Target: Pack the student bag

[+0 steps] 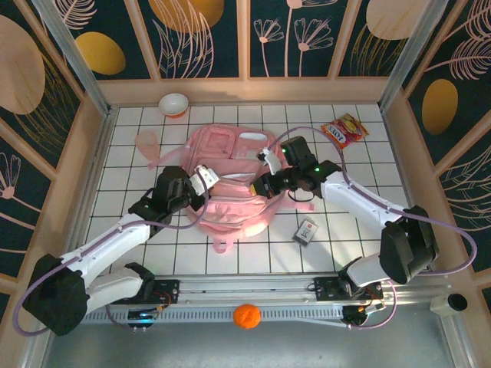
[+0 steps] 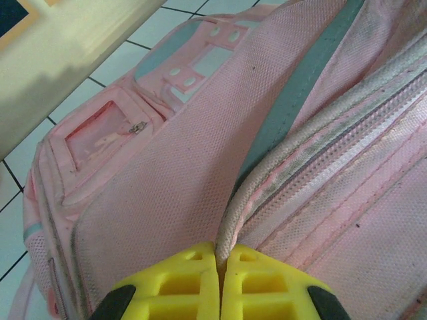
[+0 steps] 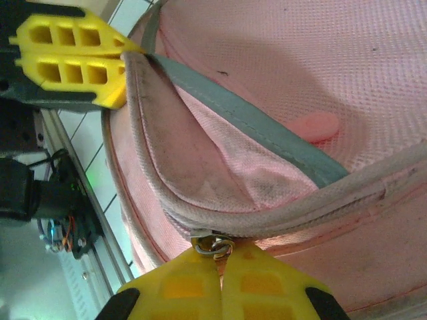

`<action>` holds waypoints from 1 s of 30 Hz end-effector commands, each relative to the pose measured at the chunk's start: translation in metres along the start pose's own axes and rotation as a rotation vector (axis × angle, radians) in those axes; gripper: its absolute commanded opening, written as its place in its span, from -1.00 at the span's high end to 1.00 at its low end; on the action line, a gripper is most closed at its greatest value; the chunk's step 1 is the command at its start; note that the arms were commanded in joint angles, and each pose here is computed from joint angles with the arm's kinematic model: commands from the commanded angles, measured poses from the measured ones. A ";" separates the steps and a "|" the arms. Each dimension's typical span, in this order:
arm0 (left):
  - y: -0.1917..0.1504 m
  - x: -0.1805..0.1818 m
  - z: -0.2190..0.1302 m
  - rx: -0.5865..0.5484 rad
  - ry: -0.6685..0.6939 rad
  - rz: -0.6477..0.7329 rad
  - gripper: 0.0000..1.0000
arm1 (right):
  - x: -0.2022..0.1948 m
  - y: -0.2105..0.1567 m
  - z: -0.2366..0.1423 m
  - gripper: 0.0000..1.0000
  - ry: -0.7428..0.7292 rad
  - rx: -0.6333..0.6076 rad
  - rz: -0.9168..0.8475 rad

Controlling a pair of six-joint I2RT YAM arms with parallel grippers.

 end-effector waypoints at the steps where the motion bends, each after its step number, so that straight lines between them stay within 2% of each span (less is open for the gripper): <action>1: 0.051 0.019 -0.006 -0.206 0.088 -0.081 1.00 | 0.030 0.011 -0.003 1.00 0.106 -0.063 0.016; 4: 0.057 0.023 -0.006 -0.211 0.108 -0.123 1.00 | 0.030 0.014 -0.005 1.00 0.070 -0.076 0.101; 7: 0.058 0.023 -0.006 -0.217 0.129 -0.145 1.00 | 0.042 0.015 -0.004 1.00 0.122 -0.084 0.129; 13: 0.066 0.016 0.000 -0.249 0.087 -0.192 1.00 | 0.046 0.015 0.001 1.00 0.150 -0.101 0.275; 19: 0.071 0.013 0.008 -0.272 0.073 -0.221 1.00 | 0.056 0.020 0.009 1.00 0.171 -0.088 0.329; 24: 0.067 0.016 0.008 -0.250 0.121 -0.194 1.00 | 0.039 0.014 0.009 0.99 0.090 -0.075 0.385; 27: 0.057 0.010 0.009 -0.221 0.123 -0.101 1.00 | 0.020 0.009 0.001 0.70 0.054 -0.062 0.454; 29: 0.049 0.007 0.006 -0.228 0.138 -0.062 1.00 | 0.005 0.003 -0.007 0.31 0.037 -0.049 0.513; 30: 0.047 0.005 0.004 -0.240 0.129 -0.042 1.00 | -0.001 0.001 -0.010 0.17 0.030 -0.046 0.537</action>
Point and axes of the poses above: each hand's point on the last joint's axis, 136 mm out from that joint toward the fingers, its own z axis out along the fingers, its own x axis along the line the jaws close on, y = z × x, the point moved 8 cm from there along -z, back along the fingers, and after that the axes turned 9 degrees about z, right-handed, at the moved point
